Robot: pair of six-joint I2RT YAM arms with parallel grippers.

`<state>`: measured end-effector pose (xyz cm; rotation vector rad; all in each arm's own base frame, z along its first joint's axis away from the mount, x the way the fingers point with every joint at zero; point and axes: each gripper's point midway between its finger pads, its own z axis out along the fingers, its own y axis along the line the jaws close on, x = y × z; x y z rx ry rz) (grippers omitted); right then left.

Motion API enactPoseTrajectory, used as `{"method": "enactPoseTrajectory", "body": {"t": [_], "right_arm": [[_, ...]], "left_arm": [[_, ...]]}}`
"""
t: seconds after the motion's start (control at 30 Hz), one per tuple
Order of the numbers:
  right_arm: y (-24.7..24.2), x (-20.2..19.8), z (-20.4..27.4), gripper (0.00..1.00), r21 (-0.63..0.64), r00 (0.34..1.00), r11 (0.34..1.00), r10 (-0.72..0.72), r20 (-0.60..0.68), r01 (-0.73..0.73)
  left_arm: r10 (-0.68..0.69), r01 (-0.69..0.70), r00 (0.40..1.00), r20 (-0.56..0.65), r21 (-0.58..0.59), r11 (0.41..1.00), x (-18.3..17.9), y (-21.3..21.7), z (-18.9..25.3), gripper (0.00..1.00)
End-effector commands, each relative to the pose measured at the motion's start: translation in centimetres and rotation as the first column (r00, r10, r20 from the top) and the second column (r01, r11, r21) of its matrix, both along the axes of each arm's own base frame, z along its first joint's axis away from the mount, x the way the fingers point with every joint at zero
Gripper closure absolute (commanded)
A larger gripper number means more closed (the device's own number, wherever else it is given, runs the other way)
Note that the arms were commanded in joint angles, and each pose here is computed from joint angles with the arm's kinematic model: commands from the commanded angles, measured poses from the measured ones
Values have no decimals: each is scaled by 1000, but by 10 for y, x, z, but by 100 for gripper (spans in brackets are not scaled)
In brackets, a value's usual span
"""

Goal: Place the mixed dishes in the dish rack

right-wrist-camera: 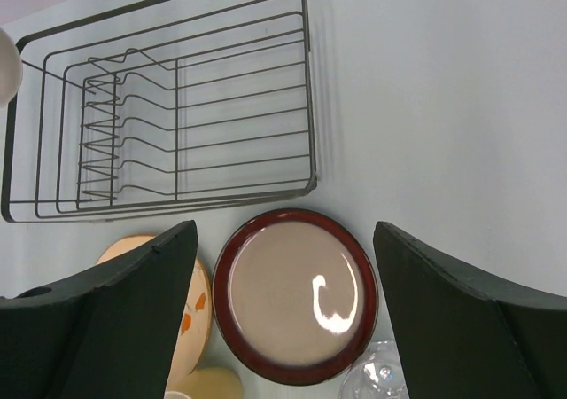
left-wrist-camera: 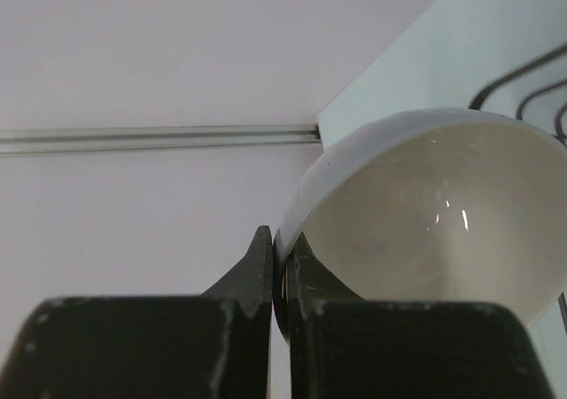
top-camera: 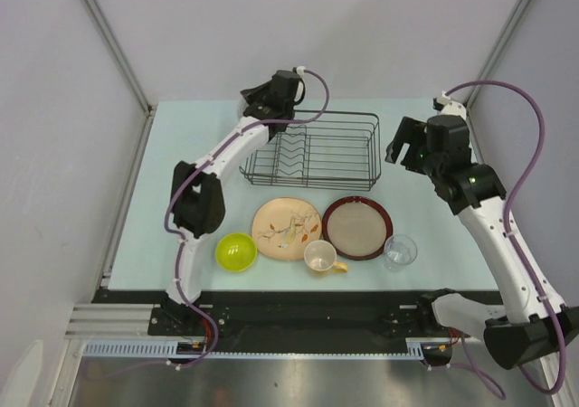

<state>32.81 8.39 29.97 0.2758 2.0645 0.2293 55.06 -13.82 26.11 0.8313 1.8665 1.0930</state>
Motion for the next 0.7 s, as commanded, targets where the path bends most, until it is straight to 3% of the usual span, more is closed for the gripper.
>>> {"method": "enactPoseTrajectory", "body": {"t": [0.0, 0.67], "right_arm": [[-9, -16, -2, 14, 39, 1000, 999, -9, -2, 9], [-16, -24, -13, 16, 111, 1000, 994, 13, -17, -11]], "left_arm": [[104, -120, 970, 218, 62, 991, 10, 5, 88, 100], [78, -72, 997, -22, 211, 975, -12, -26, -27, 100]]}}
